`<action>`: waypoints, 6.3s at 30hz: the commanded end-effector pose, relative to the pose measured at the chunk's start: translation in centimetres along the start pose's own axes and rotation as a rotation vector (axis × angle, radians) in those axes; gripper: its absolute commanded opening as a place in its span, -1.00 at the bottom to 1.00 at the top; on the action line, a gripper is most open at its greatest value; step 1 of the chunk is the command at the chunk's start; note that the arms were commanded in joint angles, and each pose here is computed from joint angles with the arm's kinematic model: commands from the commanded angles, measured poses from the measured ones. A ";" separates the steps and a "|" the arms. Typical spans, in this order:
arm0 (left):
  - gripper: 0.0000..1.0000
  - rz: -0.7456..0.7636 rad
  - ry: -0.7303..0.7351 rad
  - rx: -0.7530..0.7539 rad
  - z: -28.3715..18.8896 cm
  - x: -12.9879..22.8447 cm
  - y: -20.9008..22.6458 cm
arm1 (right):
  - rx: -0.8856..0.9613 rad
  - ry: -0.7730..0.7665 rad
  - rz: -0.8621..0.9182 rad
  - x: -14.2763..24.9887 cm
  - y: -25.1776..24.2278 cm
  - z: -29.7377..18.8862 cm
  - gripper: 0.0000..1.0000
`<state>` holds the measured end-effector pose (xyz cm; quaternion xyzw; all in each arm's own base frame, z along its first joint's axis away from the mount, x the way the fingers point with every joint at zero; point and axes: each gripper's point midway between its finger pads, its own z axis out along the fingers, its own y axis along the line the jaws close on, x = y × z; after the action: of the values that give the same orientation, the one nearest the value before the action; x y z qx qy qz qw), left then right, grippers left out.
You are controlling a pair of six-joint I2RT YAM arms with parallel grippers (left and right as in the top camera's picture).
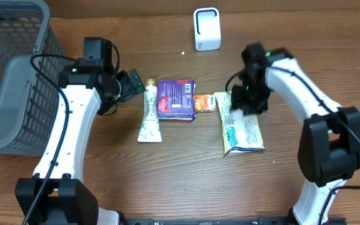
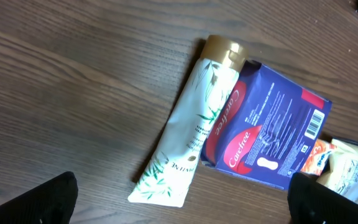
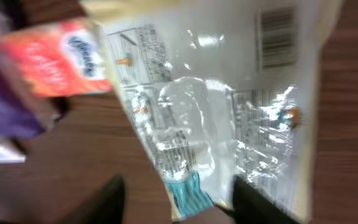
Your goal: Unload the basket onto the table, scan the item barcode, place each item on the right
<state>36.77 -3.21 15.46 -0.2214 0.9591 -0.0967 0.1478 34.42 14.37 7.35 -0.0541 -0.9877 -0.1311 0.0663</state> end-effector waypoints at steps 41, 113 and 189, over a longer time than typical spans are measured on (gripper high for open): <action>0.99 0.038 -0.008 0.021 -0.2 -0.5 -0.5 | -0.353 0.082 0.058 3.9 -7.1 7.9 -0.13; 1.00 0.037 -0.001 0.018 -0.2 -0.3 -0.4 | -0.497 -0.176 0.156 -4.8 0.3 5.9 -0.92; 1.00 0.039 0.004 0.015 0.3 -0.4 -0.4 | 0.856 -0.600 -0.501 -8.3 -7.8 -6.6 -0.64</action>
<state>36.83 -3.43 15.12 -0.2113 0.9618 -0.0997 0.1424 42.33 3.10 10.30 0.2047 -0.8950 0.3331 -0.2145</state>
